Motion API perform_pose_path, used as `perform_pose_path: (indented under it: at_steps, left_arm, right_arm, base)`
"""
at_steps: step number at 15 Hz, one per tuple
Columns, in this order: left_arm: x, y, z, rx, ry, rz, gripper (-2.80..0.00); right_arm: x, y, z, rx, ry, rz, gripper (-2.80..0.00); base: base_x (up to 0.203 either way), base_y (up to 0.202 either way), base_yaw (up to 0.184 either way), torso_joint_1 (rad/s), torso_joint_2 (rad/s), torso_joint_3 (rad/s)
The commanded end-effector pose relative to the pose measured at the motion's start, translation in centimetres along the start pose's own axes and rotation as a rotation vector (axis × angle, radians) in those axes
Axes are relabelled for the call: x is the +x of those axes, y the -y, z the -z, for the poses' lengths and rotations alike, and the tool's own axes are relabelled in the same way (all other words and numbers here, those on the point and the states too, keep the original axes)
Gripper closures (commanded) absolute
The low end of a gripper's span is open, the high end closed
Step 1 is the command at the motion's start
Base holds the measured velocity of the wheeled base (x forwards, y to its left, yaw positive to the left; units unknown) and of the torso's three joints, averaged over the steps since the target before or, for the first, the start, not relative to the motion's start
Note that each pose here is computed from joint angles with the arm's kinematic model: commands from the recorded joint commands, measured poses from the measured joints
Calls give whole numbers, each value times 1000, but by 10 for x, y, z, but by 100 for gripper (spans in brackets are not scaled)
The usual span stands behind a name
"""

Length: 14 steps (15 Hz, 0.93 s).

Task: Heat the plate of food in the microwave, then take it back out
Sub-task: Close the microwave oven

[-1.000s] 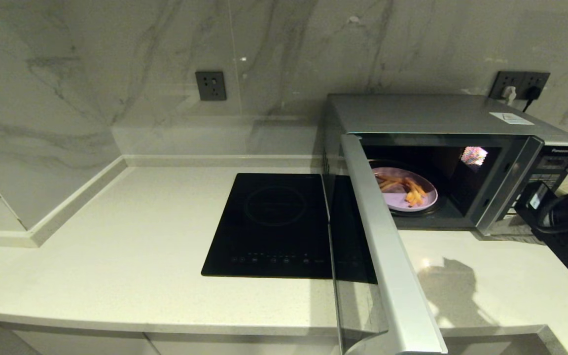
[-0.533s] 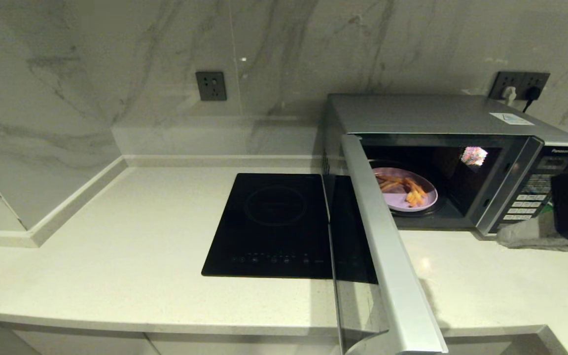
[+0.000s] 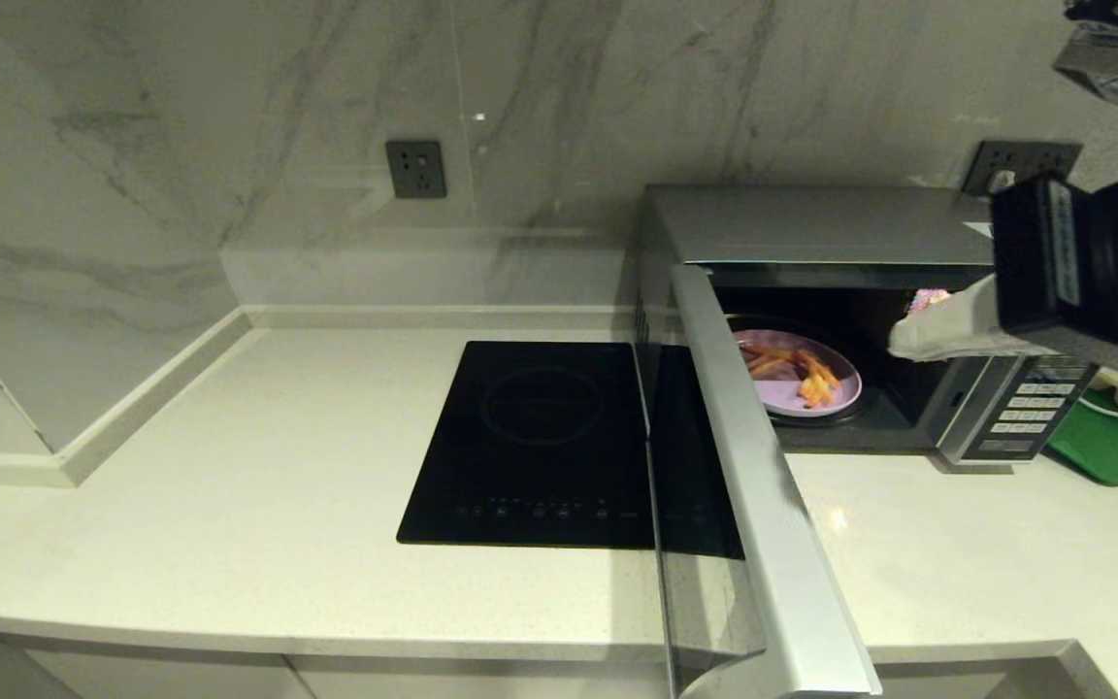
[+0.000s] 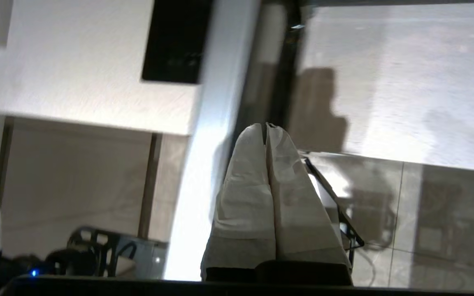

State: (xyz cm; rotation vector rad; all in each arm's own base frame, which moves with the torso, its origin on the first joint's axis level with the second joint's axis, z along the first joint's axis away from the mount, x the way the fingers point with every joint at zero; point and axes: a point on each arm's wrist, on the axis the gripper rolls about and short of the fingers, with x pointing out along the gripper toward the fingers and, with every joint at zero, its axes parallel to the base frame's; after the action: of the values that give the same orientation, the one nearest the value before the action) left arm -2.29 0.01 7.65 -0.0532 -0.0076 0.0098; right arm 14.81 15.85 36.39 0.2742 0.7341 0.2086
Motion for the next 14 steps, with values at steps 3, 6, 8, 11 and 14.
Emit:
perform_pose_path:
  at_steps: [3, 6, 8, 11, 14]
  left_arm:
    - [0, 0, 0, 0, 0, -1, 0]
    - [0, 0, 0, 0, 0, -1, 0]
    - [0, 0, 0, 0, 0, -1, 0]
    - [0, 0, 0, 0, 0, -1, 0]
    - [0, 0, 0, 0, 0, -1, 0]
  right_arm:
    - [36, -52, 27, -120, -85, -57, 0]
    - [47, -66, 40, -162, -123, -62, 0]
    - [55, -69, 43, -167, -140, -48, 0]
    - [60, -72, 45, -170, -150, -40, 0]
    - [62, -70, 46, -166, -154, -26, 0]
  base:
    - [0, 0, 0, 0, 0, 0]
    - [0, 0, 0, 0, 0, 0]
    - [0, 0, 0, 0, 0, 0]
    - [0, 0, 0, 0, 0, 0]
    - [0, 0, 0, 0, 0, 0]
